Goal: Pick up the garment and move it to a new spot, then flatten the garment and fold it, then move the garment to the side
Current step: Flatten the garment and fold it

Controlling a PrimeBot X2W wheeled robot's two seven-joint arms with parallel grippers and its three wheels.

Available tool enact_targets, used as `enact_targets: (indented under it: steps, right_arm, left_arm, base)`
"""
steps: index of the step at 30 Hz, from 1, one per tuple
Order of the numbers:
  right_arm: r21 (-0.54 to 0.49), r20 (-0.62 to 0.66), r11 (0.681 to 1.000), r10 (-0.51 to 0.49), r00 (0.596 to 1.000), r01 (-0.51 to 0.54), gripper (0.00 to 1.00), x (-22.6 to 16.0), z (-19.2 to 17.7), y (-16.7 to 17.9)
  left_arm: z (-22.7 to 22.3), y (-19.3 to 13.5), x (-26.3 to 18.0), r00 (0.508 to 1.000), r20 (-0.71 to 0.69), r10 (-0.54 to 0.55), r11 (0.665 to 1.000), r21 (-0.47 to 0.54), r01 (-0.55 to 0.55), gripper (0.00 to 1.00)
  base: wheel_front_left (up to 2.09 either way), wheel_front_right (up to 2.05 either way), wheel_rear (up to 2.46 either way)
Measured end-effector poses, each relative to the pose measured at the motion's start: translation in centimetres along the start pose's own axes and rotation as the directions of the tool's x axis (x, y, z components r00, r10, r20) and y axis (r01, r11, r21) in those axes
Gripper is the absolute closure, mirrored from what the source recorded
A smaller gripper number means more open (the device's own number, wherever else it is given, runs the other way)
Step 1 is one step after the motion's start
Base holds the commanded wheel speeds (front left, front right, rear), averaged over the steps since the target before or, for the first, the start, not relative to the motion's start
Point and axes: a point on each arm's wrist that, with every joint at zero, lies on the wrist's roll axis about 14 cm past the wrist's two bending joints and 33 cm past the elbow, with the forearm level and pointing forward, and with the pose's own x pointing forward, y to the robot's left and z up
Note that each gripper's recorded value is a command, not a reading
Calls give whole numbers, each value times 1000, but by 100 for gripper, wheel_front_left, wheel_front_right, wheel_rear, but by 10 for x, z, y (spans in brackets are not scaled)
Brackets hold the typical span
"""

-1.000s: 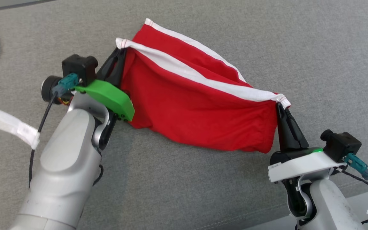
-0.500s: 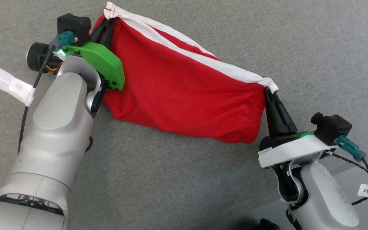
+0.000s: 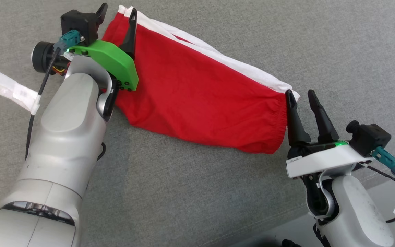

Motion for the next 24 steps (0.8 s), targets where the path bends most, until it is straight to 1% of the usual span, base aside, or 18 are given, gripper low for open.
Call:
enact_targets:
  steps: [3,5,9,13,18,20,24]
  right_arm:
    - [-30,7,999,-15,1000,15,0,-7,3,-5]
    - [-58,9,998,-27,1000,27,0,-12,5,-10]
    - [-117,13,992,-40,999,41,0,-23,8,-16]
    - [-163,36,986,-24,999,29,0,-27,17,-12]
    - [-179,80,984,4,997,10,0,-26,32,-4]
    - [-182,92,983,10,996,7,0,-25,36,-2]
    - [-188,103,982,5,995,14,0,-26,40,-4]
  left_arm:
    - [11,-2,-8,999,35,1,1000,-10,0,0]
    - [9,-4,-16,999,34,2,1000,-17,-1,0]
    - [-18,-1,-41,998,-65,25,1000,-9,-26,0]
    - [-25,8,-57,989,-136,62,998,-1,-62,0]
    - [-38,22,-72,969,-214,125,992,4,-127,0]
    - [-50,27,-75,954,-264,143,989,-8,-151,0]
    - [-68,30,-76,930,-337,150,985,-26,-168,0]
  base:
    - [0,0,0]
    - [0,0,0]
    - [0,0,0]
    - [0,0,0]
    - [0,0,0]
    - [0,0,0]
    - [0,0,0]
